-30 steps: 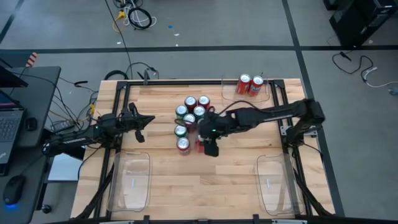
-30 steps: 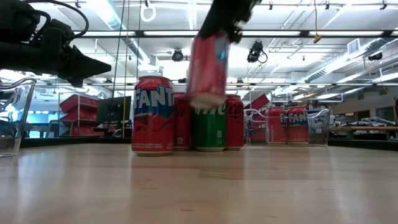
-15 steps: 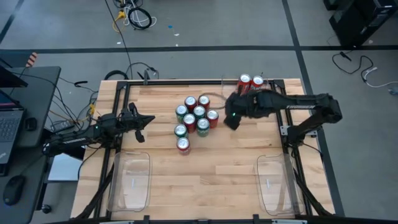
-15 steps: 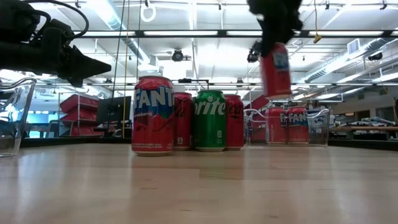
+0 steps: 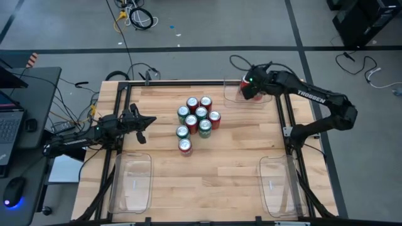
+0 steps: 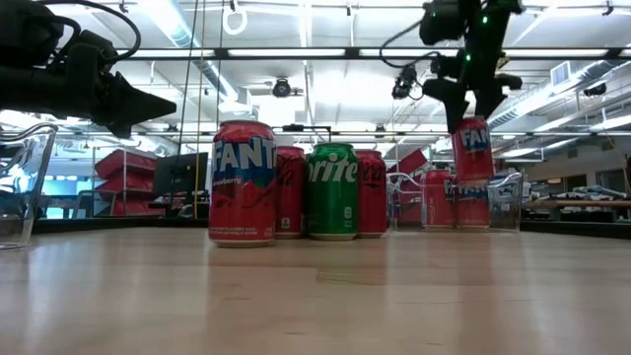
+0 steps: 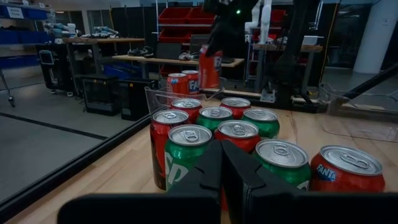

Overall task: Sort soda cans
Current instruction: Put the top orange soda can into the top transparent bin

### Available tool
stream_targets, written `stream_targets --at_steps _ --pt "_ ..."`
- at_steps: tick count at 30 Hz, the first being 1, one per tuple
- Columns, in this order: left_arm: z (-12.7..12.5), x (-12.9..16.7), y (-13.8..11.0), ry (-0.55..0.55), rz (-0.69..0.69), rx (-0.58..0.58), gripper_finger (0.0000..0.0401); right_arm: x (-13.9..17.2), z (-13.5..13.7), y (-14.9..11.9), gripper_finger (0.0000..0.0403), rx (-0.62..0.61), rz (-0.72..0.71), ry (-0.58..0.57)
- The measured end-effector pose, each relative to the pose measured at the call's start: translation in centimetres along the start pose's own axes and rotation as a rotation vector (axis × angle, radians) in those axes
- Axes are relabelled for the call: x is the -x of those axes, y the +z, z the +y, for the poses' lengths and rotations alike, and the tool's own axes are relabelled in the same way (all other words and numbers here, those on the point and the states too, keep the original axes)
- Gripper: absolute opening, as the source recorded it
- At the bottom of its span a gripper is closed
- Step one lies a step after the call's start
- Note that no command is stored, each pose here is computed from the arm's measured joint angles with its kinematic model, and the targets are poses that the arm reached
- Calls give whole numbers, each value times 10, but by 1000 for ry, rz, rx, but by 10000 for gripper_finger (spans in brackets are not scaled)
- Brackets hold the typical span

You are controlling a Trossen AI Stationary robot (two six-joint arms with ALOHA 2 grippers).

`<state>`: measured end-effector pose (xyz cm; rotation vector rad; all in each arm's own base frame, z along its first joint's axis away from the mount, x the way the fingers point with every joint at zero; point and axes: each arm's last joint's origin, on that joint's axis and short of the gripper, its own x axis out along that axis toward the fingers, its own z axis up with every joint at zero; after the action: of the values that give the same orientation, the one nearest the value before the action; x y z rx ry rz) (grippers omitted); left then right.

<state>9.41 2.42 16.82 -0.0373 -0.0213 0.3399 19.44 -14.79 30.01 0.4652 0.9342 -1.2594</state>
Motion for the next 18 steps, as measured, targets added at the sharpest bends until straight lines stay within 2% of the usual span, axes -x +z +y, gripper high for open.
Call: stream_targets --at_steps 9,18 --pt "0 0 0 0 0 0 8 -45 -15 -7 260 -72 81 -61" --pt "0 0 0 0 0 0 8 -79 -22 -23 260 -132 91 -15"
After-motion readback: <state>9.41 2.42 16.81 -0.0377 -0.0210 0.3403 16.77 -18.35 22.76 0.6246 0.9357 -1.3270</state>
